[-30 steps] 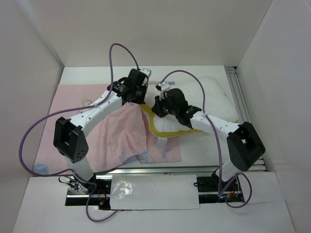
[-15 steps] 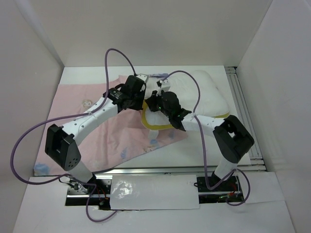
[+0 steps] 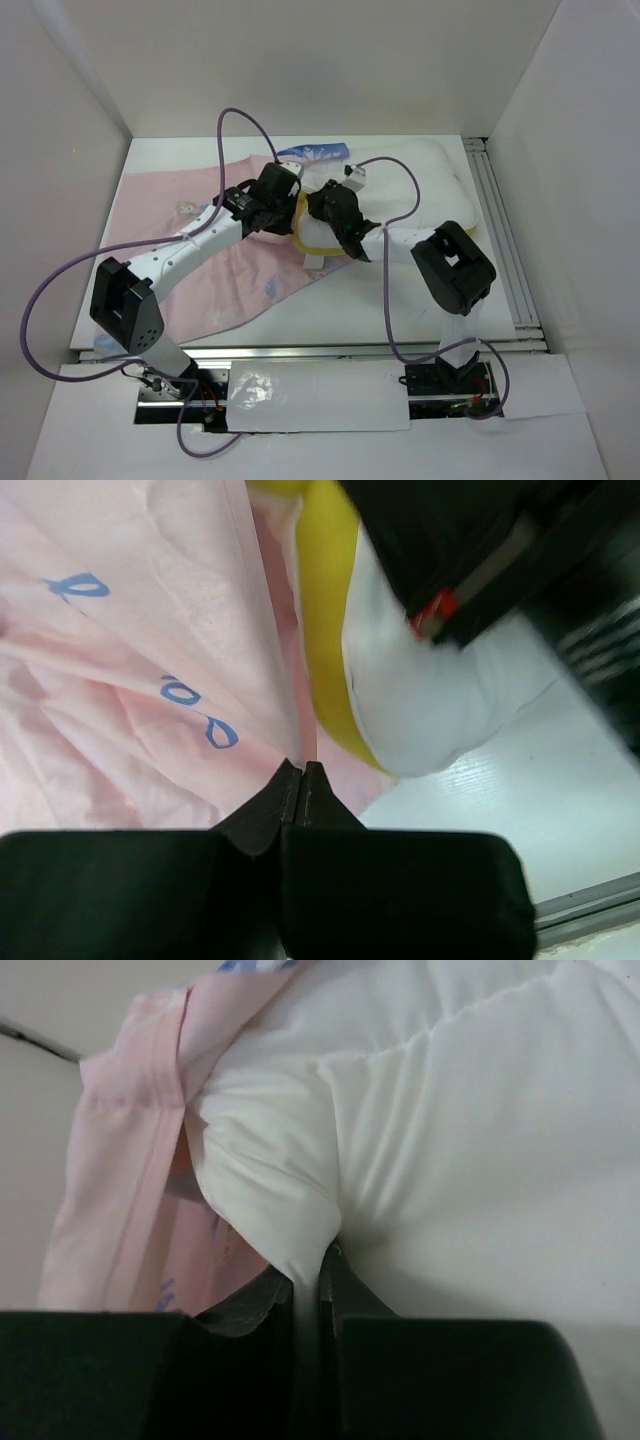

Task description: Put the pillow into the pillowcase

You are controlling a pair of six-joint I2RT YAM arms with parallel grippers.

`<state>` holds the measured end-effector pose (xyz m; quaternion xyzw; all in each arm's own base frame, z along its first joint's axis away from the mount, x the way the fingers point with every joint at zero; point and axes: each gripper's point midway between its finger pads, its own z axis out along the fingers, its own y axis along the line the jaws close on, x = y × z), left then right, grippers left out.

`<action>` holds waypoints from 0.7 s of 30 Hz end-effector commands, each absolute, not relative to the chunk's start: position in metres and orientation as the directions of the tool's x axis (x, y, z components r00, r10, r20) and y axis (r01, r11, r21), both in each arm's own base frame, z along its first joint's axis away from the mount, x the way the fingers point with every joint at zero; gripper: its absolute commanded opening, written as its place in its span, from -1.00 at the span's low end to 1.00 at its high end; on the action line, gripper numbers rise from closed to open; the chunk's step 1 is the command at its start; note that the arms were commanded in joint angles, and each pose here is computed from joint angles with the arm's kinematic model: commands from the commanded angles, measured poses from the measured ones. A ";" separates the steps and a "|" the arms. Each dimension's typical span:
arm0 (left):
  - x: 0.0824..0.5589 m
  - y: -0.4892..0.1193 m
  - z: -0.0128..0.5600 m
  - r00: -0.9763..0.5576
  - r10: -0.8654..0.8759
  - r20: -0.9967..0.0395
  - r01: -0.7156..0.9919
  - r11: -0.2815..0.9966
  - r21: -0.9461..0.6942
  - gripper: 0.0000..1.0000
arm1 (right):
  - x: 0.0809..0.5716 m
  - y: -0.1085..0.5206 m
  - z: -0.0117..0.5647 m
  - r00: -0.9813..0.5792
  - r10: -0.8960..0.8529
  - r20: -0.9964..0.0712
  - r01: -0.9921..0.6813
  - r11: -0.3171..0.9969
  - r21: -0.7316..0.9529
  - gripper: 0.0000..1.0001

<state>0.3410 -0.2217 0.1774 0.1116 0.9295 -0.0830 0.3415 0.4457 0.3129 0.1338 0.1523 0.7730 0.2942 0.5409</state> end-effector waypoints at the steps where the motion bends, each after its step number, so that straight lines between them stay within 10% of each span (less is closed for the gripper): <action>1: 0.321 -0.226 0.164 -0.786 0.168 -0.595 0.281 0.954 -0.102 -1.00 | 0.494 0.299 0.264 -0.124 0.822 -0.556 -0.179 0.533 0.827 -1.00; 21: 0.347 -0.278 0.265 -0.640 0.098 -0.762 0.420 0.875 -0.241 -1.00 | 0.501 0.348 0.183 -0.135 0.826 -0.548 -0.118 0.535 0.836 -1.00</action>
